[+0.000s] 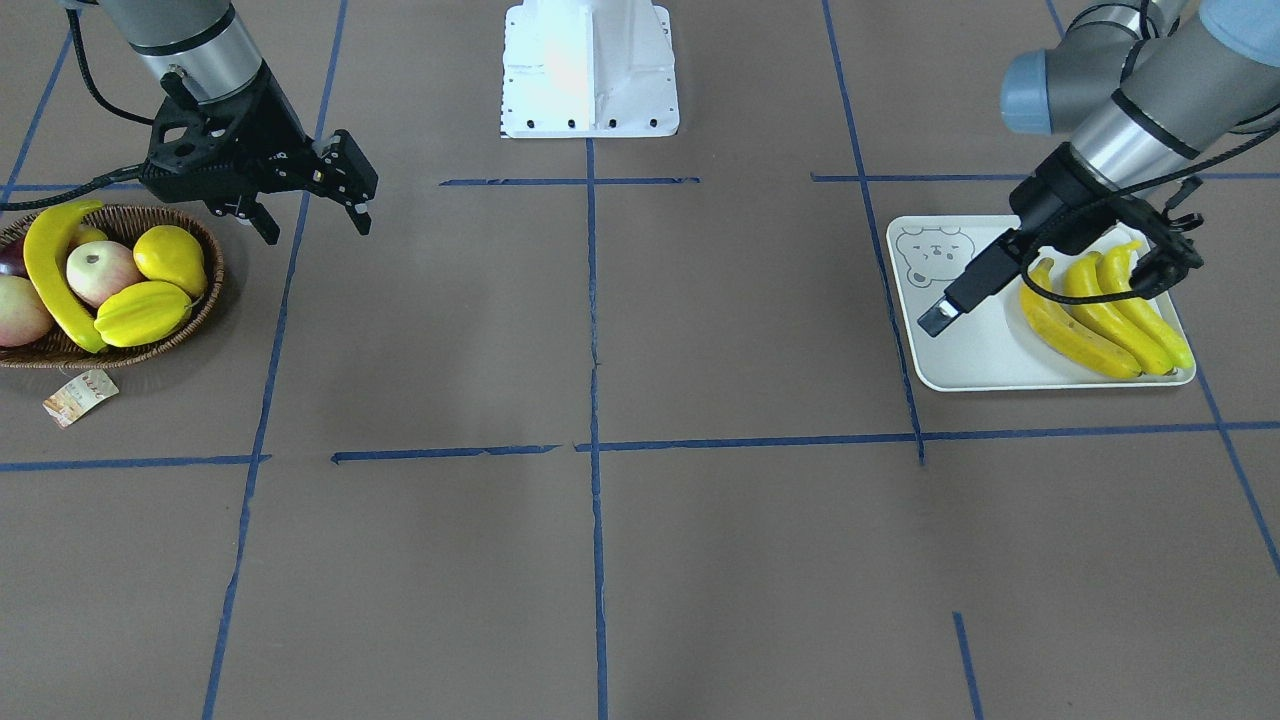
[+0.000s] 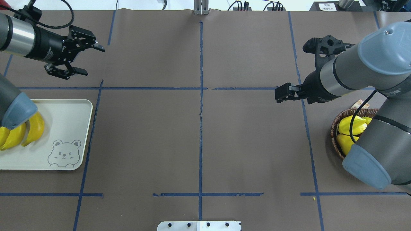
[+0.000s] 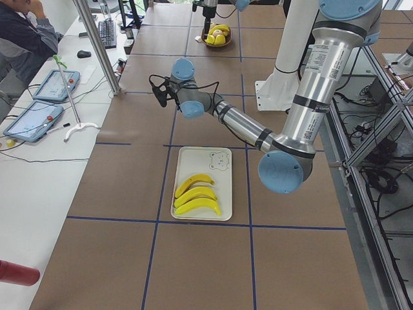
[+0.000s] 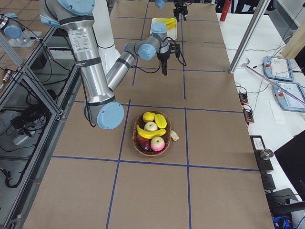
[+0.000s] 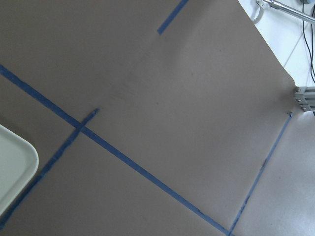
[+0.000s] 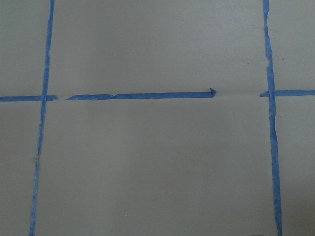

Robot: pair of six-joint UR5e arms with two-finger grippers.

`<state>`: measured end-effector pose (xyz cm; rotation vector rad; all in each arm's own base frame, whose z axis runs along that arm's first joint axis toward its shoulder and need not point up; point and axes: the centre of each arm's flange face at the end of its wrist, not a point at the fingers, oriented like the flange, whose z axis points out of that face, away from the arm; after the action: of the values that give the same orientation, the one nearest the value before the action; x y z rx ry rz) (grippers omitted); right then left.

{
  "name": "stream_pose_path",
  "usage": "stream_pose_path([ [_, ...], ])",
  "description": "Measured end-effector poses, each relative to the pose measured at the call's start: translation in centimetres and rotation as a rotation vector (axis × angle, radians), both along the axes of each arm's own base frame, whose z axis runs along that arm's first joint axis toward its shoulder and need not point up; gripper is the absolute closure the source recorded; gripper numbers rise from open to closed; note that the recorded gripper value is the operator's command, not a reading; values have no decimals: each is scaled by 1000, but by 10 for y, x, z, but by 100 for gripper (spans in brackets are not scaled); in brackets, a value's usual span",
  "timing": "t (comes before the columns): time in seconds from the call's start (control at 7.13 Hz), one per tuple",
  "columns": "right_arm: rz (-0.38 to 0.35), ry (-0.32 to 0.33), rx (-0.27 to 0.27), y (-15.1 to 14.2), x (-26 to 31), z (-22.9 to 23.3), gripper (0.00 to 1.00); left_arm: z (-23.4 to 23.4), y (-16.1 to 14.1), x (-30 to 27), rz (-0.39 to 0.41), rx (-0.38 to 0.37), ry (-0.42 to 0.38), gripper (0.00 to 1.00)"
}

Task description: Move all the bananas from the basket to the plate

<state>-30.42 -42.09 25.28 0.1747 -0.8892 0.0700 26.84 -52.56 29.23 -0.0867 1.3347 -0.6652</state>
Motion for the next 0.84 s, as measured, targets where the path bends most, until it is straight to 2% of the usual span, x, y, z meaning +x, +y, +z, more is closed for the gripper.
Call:
stream_pose_path([
  [0.28, -11, 14, 7, -1, 4, 8, 1, -43, 8, 44, -66, 100, 23, 2],
  [0.42, -20, 29, 14, -1, 8, 16, 1, -55, 16, 60, -59, 122, 32, 3],
  [0.56, -36, 45, 24, -3, 16, 27, 1, -65, 28, 80, -24, 146, 25, 4],
  [0.84, -96, 80, 51, -9, 48, 59, 1, -73, 38, 107, 64, 236, -78, 4],
])
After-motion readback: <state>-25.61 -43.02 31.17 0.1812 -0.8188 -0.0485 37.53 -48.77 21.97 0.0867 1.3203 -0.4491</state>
